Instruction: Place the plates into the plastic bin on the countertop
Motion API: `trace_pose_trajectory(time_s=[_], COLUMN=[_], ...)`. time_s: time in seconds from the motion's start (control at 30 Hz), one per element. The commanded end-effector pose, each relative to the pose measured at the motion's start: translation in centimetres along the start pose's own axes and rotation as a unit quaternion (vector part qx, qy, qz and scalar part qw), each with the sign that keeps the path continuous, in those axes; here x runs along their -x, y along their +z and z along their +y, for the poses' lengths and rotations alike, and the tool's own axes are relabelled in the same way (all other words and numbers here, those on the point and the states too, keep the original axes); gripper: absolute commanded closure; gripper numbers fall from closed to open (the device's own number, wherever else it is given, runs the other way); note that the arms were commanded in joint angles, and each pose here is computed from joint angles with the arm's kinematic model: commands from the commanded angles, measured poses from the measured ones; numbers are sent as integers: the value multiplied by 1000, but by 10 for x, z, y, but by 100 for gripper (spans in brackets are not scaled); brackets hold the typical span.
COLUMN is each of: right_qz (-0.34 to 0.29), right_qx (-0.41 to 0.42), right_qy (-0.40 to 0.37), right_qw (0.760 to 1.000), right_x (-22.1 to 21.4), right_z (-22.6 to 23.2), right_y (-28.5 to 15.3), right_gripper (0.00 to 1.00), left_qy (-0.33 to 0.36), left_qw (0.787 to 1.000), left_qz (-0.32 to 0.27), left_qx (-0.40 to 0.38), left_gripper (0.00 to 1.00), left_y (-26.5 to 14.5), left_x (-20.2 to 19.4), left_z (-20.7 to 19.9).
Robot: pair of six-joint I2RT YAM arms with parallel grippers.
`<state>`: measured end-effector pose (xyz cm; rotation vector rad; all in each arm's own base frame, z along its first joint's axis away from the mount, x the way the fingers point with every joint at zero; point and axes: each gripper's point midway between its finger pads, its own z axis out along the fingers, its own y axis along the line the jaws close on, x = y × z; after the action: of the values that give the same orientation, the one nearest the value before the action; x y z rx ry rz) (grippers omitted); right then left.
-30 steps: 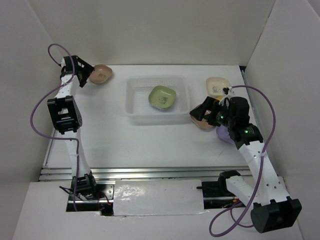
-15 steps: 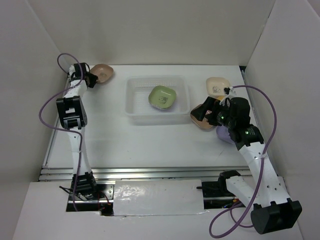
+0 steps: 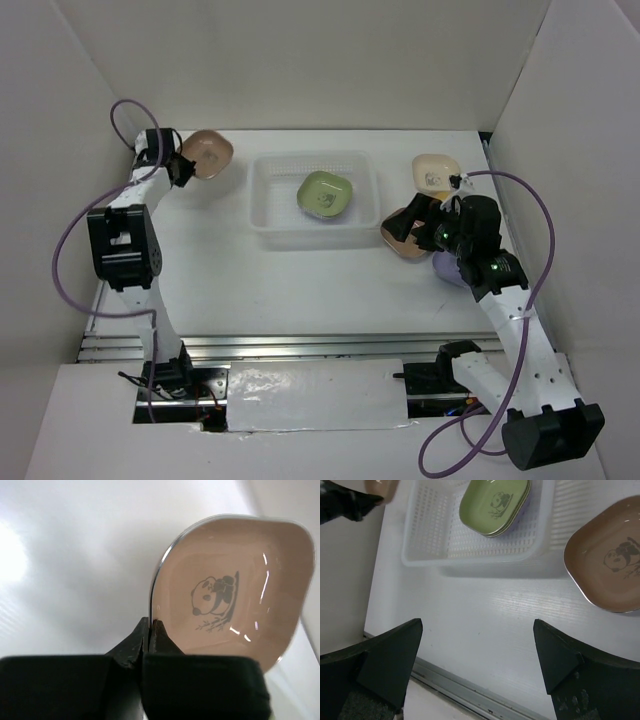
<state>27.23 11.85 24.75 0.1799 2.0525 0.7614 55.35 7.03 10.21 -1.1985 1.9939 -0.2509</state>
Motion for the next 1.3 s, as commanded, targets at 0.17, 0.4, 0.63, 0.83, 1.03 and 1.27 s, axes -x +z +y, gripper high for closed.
trace_pose_trajectory(time_s=[0.17, 0.4, 0.63, 0.83, 1.03, 1.27], right_qz=[-29, -43, -58, -56, -62, -73], right_qx=[-28, -29, -35, -34, -46, -97], right_qy=[10, 11, 12, 19, 18, 53], right_qw=[999, 999, 998, 998, 997, 991], right_x=[5, 13, 9, 3, 4, 5], right_z=[-17, -8, -5, -5, -7, -29], right_y=[6, -18, -43, -50, -56, -47], right_gripper=[0, 0, 0, 0, 0, 0], left_qy=[284, 400, 441, 474, 479, 464], left_qw=[889, 790, 796, 781, 794, 814], left_qz=[7, 137, 152, 187, 181, 112], left_qx=[-358, -444, -385, -361, -328, -331], left_gripper=[100, 100, 96, 96, 45, 1], left_y=[-163, -158, -132, -114, -120, -185], left_x=[-24, -115, -173, -231, -233, -193], left_z=[-196, -235, -219, -211, -200, -219])
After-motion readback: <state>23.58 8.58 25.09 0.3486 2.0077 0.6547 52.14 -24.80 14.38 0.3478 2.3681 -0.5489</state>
